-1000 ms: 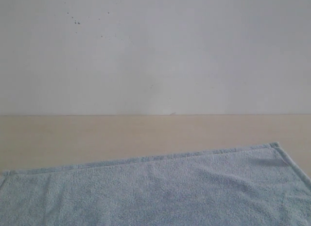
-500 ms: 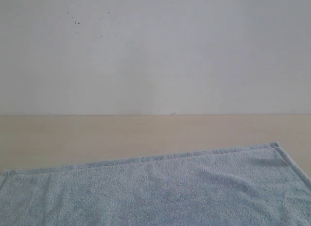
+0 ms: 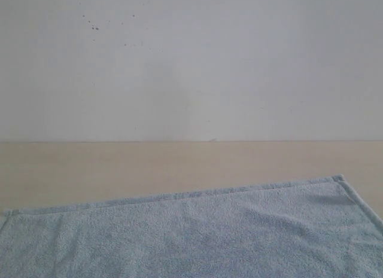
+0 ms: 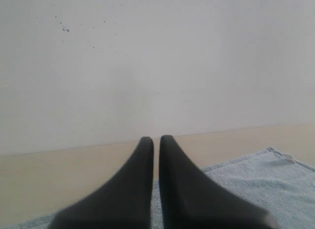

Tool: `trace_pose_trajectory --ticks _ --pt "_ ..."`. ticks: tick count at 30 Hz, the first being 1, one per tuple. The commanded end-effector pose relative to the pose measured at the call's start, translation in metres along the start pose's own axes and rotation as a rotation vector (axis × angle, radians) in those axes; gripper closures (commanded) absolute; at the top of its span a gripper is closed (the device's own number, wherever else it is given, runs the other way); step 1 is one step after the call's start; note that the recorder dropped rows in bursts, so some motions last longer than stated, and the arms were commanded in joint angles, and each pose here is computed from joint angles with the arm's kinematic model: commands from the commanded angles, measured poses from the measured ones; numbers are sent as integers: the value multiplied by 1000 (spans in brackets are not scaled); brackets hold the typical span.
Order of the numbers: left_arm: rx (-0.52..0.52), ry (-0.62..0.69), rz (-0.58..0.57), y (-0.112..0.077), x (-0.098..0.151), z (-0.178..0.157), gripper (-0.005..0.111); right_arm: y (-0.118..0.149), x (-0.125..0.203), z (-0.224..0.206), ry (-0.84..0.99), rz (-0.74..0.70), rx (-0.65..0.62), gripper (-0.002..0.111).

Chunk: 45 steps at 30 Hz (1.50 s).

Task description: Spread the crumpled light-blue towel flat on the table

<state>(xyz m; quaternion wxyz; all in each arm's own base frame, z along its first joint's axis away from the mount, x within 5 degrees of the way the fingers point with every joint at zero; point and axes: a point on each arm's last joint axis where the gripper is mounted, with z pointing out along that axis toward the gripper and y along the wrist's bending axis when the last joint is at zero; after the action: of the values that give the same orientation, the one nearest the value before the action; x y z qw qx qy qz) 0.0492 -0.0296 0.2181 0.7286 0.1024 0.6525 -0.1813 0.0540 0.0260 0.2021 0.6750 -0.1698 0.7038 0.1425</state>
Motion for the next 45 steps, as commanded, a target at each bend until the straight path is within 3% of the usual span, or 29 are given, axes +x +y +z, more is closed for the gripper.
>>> trace_pose_trajectory --ticks 1,5,9,29,39,45 --pt "35 -60 36 -3 -4 0 103 0 -1 0 -10 -6 1 108" --pt "25 -188 150 -4 -16 -2 103 0 -1 0 -10 -6 1 108" --pt "0 -258 177 -2 -22 -3 103 0 -1 0 -10 -6 1 108" --pt "-112 -287 208 9 -26 -5 103 0 -1 0 -10 -6 1 108" --pt "-146 -254 251 12 -23 -4 103 0 -1 0 -10 -6 1 108" --pt "-161 -201 216 14 -18 -4 103 0 -1 0 -10 -3 1 108"
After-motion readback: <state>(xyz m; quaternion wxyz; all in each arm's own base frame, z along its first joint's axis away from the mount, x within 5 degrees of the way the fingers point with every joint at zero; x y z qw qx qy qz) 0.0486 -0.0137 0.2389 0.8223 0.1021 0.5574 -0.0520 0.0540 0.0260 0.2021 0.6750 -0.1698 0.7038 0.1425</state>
